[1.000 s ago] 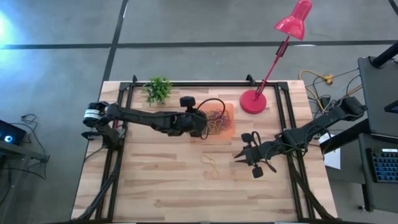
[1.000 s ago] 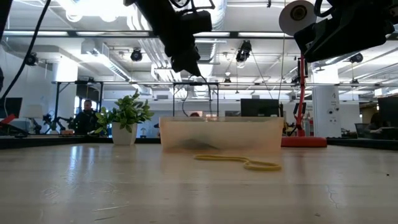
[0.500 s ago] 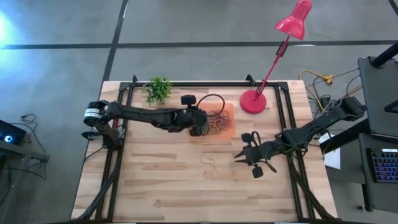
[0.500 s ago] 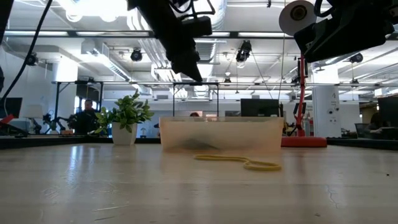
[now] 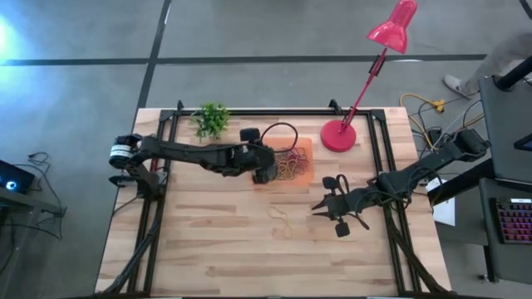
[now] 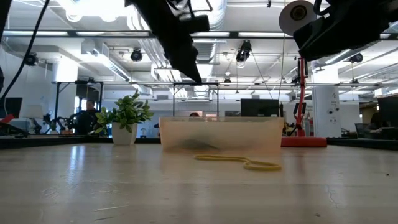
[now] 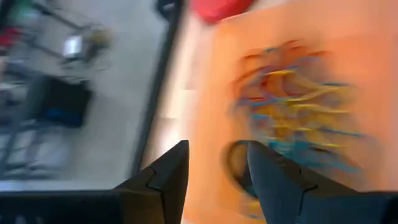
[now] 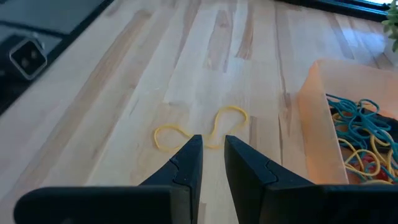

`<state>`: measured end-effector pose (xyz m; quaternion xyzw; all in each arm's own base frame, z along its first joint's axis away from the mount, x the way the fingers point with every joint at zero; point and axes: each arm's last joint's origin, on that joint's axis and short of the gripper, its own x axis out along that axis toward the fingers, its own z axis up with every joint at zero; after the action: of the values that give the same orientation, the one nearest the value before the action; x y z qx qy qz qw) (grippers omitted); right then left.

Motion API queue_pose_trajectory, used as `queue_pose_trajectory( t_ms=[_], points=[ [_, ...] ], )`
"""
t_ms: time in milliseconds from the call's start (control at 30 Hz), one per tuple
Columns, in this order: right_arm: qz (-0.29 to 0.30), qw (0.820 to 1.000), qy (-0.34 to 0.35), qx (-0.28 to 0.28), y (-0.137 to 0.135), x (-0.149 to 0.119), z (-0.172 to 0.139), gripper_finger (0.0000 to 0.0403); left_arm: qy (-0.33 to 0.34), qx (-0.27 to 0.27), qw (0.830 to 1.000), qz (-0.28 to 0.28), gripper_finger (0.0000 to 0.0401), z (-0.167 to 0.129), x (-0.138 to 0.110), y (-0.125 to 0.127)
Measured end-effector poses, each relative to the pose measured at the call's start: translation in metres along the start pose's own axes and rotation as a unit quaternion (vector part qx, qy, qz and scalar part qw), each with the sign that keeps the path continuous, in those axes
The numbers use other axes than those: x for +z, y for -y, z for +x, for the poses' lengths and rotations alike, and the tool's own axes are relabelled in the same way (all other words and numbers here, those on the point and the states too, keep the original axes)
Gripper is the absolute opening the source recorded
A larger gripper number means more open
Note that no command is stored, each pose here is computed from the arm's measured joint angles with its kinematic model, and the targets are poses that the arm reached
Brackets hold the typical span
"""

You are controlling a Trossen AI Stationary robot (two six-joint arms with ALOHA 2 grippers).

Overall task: Pick and place rubber bands into bin
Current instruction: Put the yellow rubber band into the bin

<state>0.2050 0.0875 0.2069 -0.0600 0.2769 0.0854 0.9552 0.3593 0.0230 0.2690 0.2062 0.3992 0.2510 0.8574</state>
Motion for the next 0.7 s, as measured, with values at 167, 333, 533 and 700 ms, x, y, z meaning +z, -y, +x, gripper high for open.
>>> queue_pose_trajectory(
  t_ms=[167,333,533,700],
  points=[
    [0.007,1.0,0.015,-0.001,-0.002,0.0,0.009,0.0057,0.033,-0.105,0.994,-0.021,0.0149,-0.036,-0.003,0.018],
    [0.008,1.0,0.022,-0.001,-0.007,-0.004,0.029,0.0057,0.085,-0.148,0.985,-0.027,0.0149,-0.073,-0.022,0.044],
    [0.009,1.0,0.003,0.021,-0.011,-0.015,0.065,0.0066,0.185,-0.184,0.964,-0.06,0.0148,-0.101,-0.051,0.066],
    [0.038,0.998,-0.026,0.032,-0.009,-0.014,0.09,0.0103,0.243,-0.19,0.947,-0.093,0.0148,-0.109,-0.075,0.07]
  ],
)
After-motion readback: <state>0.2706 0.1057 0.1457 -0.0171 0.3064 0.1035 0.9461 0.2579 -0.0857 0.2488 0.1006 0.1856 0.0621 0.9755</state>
